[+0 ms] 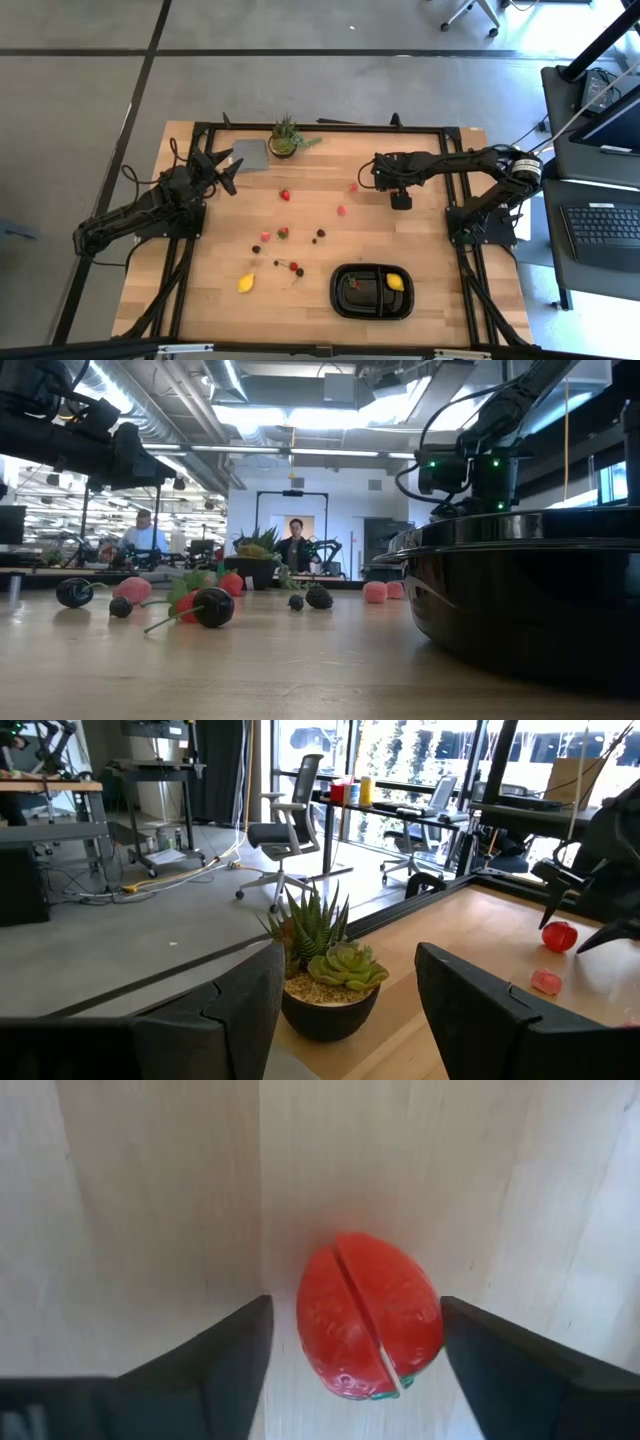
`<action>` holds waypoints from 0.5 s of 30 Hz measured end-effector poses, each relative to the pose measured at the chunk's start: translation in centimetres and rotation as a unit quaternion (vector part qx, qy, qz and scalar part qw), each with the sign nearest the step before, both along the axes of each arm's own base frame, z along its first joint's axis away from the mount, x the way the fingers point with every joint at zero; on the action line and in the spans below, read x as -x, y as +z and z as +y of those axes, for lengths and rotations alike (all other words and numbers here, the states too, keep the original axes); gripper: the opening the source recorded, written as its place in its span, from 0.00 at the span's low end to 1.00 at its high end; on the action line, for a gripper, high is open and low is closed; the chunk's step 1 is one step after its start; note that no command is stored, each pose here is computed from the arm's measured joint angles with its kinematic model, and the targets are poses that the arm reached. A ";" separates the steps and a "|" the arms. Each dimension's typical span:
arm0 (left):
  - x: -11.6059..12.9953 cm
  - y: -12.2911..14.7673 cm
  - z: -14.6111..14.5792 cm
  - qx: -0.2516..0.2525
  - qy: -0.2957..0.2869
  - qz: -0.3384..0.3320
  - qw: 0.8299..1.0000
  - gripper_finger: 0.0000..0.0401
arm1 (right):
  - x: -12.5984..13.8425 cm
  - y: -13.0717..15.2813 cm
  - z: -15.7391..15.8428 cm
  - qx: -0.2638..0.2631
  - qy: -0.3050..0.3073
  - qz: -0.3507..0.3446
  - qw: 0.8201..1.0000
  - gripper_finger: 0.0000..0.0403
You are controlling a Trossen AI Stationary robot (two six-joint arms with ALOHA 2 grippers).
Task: Pick and placing Produce into tupperware
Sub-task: Put the red strawberry into the black bin
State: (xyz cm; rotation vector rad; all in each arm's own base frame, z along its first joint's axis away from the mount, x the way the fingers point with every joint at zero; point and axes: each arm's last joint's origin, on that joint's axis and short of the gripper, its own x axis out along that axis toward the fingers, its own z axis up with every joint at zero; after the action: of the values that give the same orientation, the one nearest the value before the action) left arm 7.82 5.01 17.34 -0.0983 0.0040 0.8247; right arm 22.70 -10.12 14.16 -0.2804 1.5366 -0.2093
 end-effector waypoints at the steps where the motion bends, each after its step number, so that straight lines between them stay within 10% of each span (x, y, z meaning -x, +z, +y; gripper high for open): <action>1: 0.0 0.0 0.0 0.000 0.000 0.000 1.000 0.55 | 0.0 0.0 0.0 0.000 0.000 0.000 1.000 0.67; 15: 0.0 0.0 0.0 0.000 0.000 0.000 1.000 0.55 | 0.0 0.2 0.0 -0.003 -0.047 -0.012 0.999 0.43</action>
State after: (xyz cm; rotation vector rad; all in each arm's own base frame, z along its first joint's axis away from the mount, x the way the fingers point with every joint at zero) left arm 7.82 5.01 17.33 -0.0983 0.0043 0.8243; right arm 22.74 -10.14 14.33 -0.1994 1.5271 -0.2812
